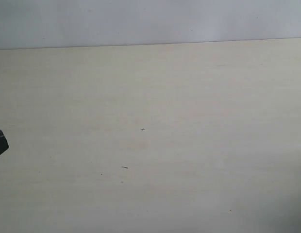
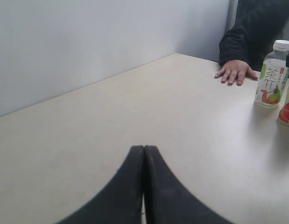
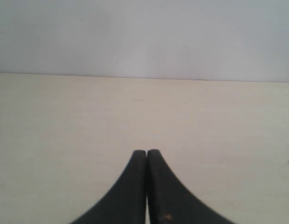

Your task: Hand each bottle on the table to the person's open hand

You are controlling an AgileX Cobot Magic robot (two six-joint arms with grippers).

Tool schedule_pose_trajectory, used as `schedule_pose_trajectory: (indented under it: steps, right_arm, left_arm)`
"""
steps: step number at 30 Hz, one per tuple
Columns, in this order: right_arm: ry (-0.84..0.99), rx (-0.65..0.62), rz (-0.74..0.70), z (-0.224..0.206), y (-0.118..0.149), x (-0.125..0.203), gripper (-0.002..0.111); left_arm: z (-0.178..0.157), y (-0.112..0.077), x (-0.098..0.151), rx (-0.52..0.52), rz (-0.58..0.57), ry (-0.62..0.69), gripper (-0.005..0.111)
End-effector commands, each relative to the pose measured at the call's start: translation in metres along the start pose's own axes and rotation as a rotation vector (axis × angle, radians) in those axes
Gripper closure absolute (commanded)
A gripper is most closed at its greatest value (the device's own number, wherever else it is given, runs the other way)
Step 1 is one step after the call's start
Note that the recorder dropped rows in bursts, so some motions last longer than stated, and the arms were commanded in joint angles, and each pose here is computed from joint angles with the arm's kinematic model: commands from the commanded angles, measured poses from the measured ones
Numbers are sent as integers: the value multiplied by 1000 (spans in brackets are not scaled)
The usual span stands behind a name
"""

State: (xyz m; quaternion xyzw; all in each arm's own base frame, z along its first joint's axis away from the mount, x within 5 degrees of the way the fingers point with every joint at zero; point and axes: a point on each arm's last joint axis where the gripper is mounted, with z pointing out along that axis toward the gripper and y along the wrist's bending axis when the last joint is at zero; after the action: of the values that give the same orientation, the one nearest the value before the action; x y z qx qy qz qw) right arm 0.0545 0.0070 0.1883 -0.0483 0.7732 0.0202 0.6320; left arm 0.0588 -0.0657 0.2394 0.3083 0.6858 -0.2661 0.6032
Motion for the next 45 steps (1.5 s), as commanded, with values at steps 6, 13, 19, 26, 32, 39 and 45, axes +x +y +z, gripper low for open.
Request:
schedule_pose_trajectory:
  steps: [6, 13, 19, 26, 32, 39, 45]
  right_arm:
    - [-5, 6, 4, 0, 0, 1, 108]
    - [-5, 6, 4, 0, 0, 1, 108]
    - [-5, 6, 4, 0, 0, 1, 108]
    - [-5, 6, 4, 0, 0, 1, 108]
    - [-5, 6, 4, 0, 0, 1, 108]
    - [-5, 6, 4, 0, 0, 1, 108]
    - [-5, 6, 4, 0, 0, 1, 108]
  left_arm:
    - [-9, 20, -1, -251, -30, -34, 107]
    - [-28, 33, -4, -538, -39, -112, 107]
    - [-31, 32, -3, -584, -82, -117, 107]
    - [-30, 31, 1, -577, -60, -79, 107]
    - [-38, 44, 30, -761, -132, 93, 107]
    - [-45, 44, 58, -852, -143, 72, 107]
    - [-47, 42, 63, -857, -158, 108, 107]
